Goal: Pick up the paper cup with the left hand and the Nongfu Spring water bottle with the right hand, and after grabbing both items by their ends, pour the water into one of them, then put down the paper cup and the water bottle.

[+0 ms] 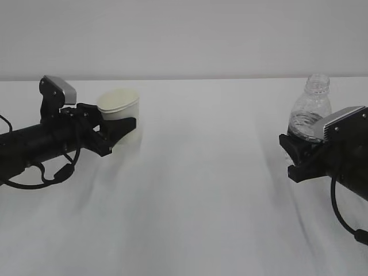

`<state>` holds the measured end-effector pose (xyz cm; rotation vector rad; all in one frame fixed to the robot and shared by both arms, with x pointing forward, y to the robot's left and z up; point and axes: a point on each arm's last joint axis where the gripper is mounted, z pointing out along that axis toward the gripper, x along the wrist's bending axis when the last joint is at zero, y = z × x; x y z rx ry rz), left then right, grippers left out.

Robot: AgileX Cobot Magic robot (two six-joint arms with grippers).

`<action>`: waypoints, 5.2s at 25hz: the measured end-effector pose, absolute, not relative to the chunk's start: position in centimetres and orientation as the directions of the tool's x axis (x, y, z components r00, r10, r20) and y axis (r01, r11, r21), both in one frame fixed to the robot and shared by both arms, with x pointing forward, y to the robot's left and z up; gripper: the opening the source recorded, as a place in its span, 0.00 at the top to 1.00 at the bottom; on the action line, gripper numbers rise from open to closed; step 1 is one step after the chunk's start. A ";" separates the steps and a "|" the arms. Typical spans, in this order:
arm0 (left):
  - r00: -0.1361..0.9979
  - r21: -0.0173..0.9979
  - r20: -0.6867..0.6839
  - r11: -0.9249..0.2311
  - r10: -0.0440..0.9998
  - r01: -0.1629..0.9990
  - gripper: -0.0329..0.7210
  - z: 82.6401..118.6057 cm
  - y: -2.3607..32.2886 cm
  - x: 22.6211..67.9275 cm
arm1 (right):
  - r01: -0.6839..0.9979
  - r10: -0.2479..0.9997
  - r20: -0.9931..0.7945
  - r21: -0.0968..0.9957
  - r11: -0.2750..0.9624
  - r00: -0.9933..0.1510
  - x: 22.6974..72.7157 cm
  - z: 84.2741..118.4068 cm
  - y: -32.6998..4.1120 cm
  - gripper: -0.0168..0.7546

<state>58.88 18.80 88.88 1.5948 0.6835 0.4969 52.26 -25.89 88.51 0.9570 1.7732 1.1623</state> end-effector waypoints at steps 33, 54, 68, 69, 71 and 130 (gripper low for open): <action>0.960 0.989 -0.109 -0.065 0.259 0.130 0.35 91.4 7.2 55.5 | 0.164 0.891 -0.209 0.941 0.295 -0.404 52.2 88.5 -25.9 0.43; 0.985 0.983 -0.134 -0.109 0.105 0.145 0.35 89.2 3.2 55.3 | 0.123 0.858 -0.306 0.914 0.386 -0.412 52.3 88.5 -25.9 0.43; 0.987 0.984 -0.128 -0.109 0.096 0.138 0.35 89.3 3.0 55.2 | 0.100 0.771 -0.483 0.818 0.566 -0.414 52.3 88.1 -26.4 0.43; 0.987 0.984 -0.125 -0.112 0.099 0.136 0.35 89.3 3.0 55.3 | 0.095 0.761 -0.497 0.809 0.580 -0.416 52.3 88.1 -26.4 0.43; 0.988 0.985 -0.114 -0.114 0.105 0.126 0.35 89.5 2.8 55.6 | 0.084 0.743 -0.522 0.792 0.604 -0.419 52.3 88.1 -26.4 0.43; 0.993 0.982 -0.100 -0.155 0.060 0.108 0.35 89.0 0.7 56.1 | -0.062 0.341 -0.866 0.388 0.920 -0.366 53.6 92.0 -27.2 0.43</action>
